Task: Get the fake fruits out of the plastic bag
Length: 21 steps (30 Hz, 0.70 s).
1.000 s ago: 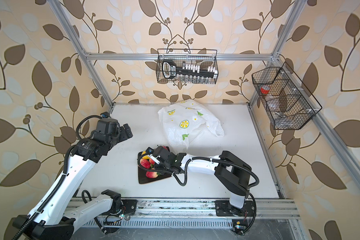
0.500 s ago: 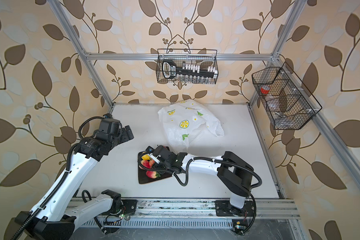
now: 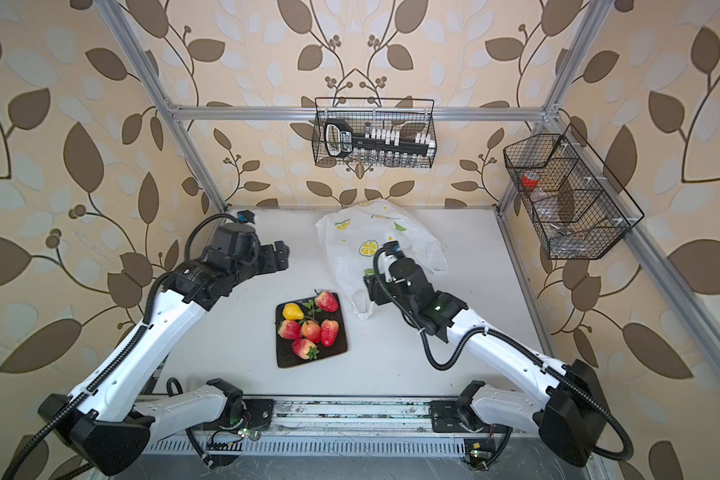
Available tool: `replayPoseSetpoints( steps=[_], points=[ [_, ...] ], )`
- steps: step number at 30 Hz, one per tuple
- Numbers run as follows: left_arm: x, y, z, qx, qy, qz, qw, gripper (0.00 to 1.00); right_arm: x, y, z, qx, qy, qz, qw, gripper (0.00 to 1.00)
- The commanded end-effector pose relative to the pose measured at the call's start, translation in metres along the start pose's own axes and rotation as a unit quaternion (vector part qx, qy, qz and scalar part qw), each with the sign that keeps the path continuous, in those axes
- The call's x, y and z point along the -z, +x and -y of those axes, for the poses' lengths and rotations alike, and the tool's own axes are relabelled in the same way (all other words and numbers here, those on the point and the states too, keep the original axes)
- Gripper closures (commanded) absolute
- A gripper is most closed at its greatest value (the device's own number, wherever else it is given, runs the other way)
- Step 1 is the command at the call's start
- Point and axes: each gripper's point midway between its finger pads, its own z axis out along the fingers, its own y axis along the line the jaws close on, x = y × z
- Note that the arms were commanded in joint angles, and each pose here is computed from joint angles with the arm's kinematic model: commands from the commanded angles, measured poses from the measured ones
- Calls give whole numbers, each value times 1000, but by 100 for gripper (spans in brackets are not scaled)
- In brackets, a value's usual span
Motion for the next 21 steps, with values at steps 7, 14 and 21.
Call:
replayPoseSetpoints(
  steps=[7,14,21],
  points=[
    [-6,71,142,-168,78,-64,981,3,13,35,124,-169,128,-38,977,33],
    [-41,133,170,-266,8,-137,954,1,20,44,135,-197,140,-29,970,33],
    [-81,162,188,-315,-8,-157,936,4,26,53,136,-217,138,-22,966,33]
  ],
)
